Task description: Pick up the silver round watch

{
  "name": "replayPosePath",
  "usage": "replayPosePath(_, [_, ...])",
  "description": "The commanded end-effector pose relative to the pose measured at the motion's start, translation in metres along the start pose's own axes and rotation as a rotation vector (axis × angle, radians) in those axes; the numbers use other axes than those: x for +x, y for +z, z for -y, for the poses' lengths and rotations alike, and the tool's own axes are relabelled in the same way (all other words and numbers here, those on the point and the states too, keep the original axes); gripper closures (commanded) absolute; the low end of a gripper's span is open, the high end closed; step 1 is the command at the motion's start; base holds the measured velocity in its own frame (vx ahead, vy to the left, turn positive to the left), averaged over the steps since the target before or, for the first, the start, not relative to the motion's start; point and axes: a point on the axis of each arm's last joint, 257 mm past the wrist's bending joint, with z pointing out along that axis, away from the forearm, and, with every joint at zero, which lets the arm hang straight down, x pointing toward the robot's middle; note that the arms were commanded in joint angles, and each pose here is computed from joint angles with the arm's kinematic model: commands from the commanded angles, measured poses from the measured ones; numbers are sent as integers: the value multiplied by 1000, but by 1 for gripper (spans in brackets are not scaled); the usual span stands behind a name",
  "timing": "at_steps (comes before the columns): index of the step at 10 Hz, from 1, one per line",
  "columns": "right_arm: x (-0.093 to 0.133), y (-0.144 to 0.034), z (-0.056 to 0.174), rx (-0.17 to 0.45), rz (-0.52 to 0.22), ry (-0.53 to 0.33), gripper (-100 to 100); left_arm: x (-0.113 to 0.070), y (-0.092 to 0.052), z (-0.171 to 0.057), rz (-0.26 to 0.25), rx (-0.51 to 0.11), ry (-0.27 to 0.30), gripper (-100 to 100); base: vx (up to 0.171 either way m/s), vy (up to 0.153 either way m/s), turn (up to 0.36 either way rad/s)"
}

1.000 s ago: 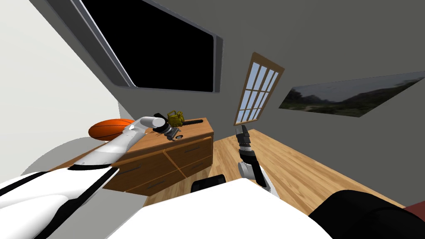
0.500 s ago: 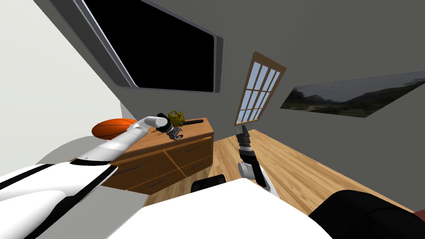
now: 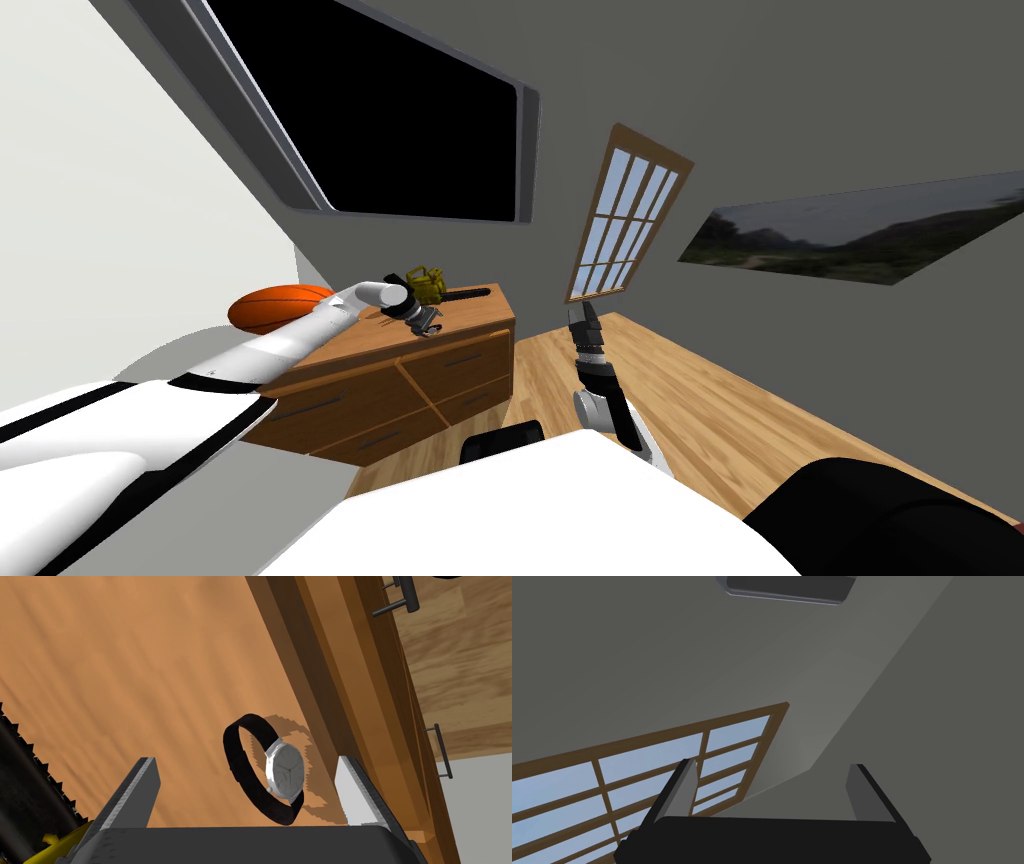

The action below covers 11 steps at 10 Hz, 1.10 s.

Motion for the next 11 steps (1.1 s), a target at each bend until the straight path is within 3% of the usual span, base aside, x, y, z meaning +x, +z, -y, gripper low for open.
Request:
replayPosePath(1, [0, 0, 0, 0, 0, 0, 0, -1, 0, 6, -5, 13, -2, -100, -1, -7, 26])
replayPosePath(6, [0, 0, 0, 0, 0, 0, 0, -4, 11, 1, 2, -6, 1, -100, -1, -7, 18])
replayPosePath(7, [0, 0, 0, 0, 0, 0, 0, -8, 8, 9, -1, 17, -12, -100, -1, -7, 31])
replayPosePath(8, [0, 0, 0, 0, 0, 0, 0, -8, 13, 2, 5, -4, -5, -100, 0, -7, 12])
replayPosePath(9, [0, 0, 0, 0, 0, 0, 0, -13, 10, 9, 3, 18, -19, -100, -1, -8, 20])
replayPosePath(11, [0, 0, 0, 0, 0, 0, 0, -12, 13, 6, 7, 5, -14, -100, 0, -3, 9])
